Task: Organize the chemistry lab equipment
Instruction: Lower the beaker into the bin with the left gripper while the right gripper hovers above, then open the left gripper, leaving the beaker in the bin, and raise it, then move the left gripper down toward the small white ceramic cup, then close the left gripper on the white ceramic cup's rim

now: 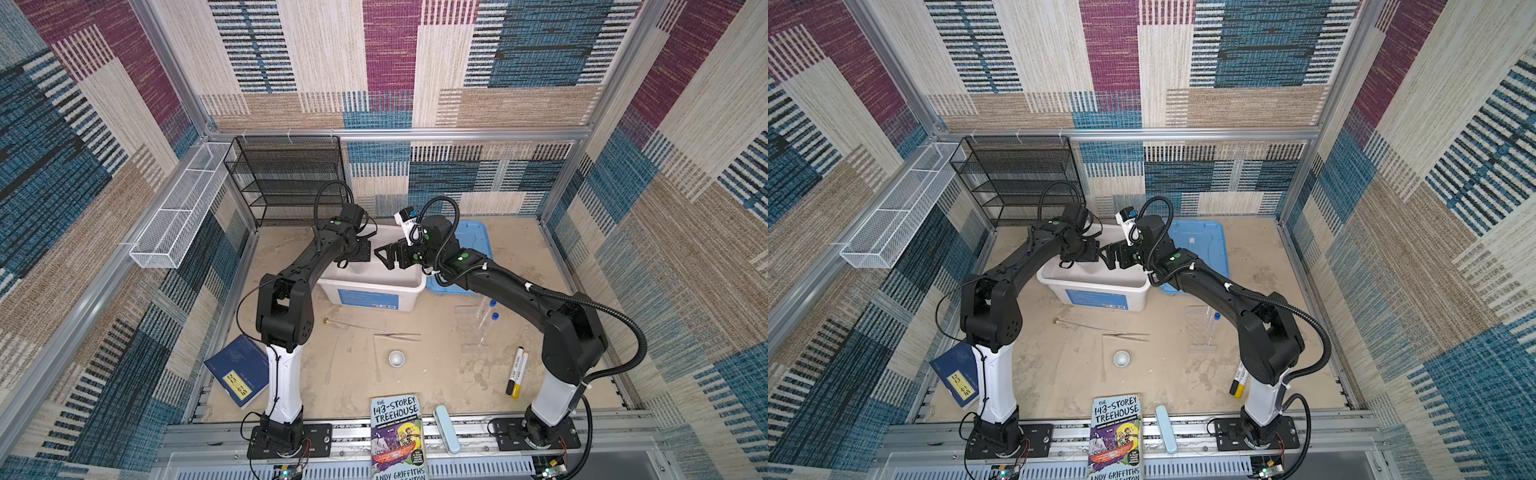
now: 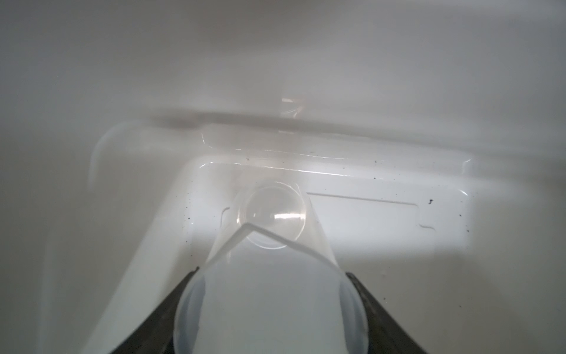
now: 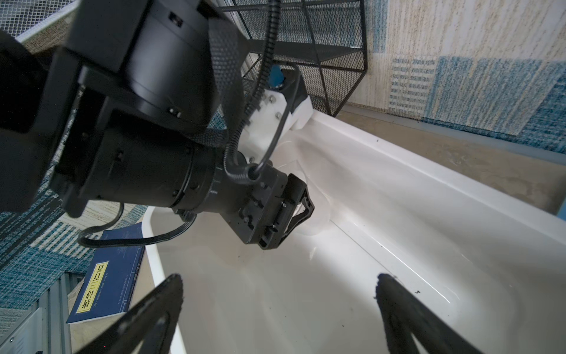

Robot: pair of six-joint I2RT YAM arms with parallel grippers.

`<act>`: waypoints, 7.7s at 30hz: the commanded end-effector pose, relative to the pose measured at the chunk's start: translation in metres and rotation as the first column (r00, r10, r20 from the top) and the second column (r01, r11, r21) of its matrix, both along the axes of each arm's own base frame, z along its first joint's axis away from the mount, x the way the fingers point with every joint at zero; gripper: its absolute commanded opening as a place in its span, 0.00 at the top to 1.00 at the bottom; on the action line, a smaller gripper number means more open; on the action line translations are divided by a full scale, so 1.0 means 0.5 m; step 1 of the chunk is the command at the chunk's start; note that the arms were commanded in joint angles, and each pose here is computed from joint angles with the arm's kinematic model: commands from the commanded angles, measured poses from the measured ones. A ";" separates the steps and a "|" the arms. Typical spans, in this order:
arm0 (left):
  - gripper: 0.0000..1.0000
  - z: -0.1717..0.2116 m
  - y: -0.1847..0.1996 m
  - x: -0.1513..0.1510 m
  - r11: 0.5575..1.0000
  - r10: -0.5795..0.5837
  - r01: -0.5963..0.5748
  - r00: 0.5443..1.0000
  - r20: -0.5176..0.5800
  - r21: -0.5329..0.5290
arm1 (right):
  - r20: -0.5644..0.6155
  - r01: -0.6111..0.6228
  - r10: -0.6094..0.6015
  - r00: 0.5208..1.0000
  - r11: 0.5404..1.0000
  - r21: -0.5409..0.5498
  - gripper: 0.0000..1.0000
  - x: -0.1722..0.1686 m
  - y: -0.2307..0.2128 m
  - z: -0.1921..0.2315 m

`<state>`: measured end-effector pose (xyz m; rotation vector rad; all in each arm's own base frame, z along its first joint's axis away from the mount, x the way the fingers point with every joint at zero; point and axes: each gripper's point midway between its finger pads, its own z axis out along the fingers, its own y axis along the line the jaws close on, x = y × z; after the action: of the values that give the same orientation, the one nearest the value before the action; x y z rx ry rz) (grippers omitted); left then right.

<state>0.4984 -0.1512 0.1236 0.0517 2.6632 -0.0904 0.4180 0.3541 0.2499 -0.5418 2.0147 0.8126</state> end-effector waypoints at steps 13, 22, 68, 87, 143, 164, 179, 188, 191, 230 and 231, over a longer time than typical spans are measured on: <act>0.25 -0.041 -0.008 0.017 1.000 -0.015 0.015 1.000 -0.004 0.019 | 0.011 0.013 -0.013 1.000 1.000 0.002 0.00 0.004 -0.002 -0.007; 0.26 -0.016 -0.009 0.004 1.000 0.002 -0.002 0.999 0.034 0.006 | 0.012 0.015 -0.015 1.000 1.000 0.003 0.00 0.003 -0.003 -0.009; 0.22 -0.101 -0.013 -0.010 1.000 0.014 -0.014 1.000 -0.002 0.010 | -0.004 0.016 -0.016 1.000 1.000 0.004 0.00 -0.006 -0.009 -0.030; 0.01 -0.068 -0.018 -0.015 1.000 0.007 -0.007 1.000 0.017 -0.019 | 0.003 0.025 -0.025 1.000 1.000 0.002 0.00 -0.007 -0.014 -0.028; 0.03 0.320 -0.019 -0.420 0.732 -0.648 0.675 0.645 0.405 0.096 | 0.461 -0.277 0.259 0.849 0.960 -0.029 0.01 -0.278 -0.120 0.152; 0.11 0.059 -0.204 -0.583 0.527 -0.835 0.850 0.515 0.194 0.012 | 0.219 -0.176 0.155 0.963 0.981 0.080 0.02 -0.328 -0.177 -0.019; 0.15 -0.044 -0.264 -0.576 0.831 -0.538 0.548 0.835 0.115 -0.096 | 0.042 -0.063 0.062 0.997 0.998 0.021 0.06 -0.347 -0.226 -0.112; 0.19 -0.100 -0.248 -0.589 0.862 -0.493 0.495 0.869 0.048 -0.108 | 0.033 -0.051 0.050 0.998 0.998 0.025 0.07 -0.350 -0.231 -0.117; 0.21 -0.114 -0.256 -0.595 0.860 -0.497 0.496 0.867 0.020 -0.120 | 0.030 -0.058 0.057 0.998 0.998 0.029 0.08 -0.352 -0.230 -0.117; 0.45 -0.175 -0.236 -0.608 0.905 -0.425 0.424 0.904 -0.052 -0.040 | 0.013 -0.076 0.076 0.997 0.997 0.012 0.08 -0.349 -0.221 -0.135; 0.45 -0.175 -0.236 -0.608 0.907 -0.421 0.420 0.906 -0.048 -0.043 | 0.012 -0.076 0.075 0.997 0.997 0.015 0.08 -0.349 -0.221 -0.137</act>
<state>0.1912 -0.2671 0.0334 0.6684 2.6715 -0.2600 0.2429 0.2405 0.1765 -0.6127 2.0133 0.8490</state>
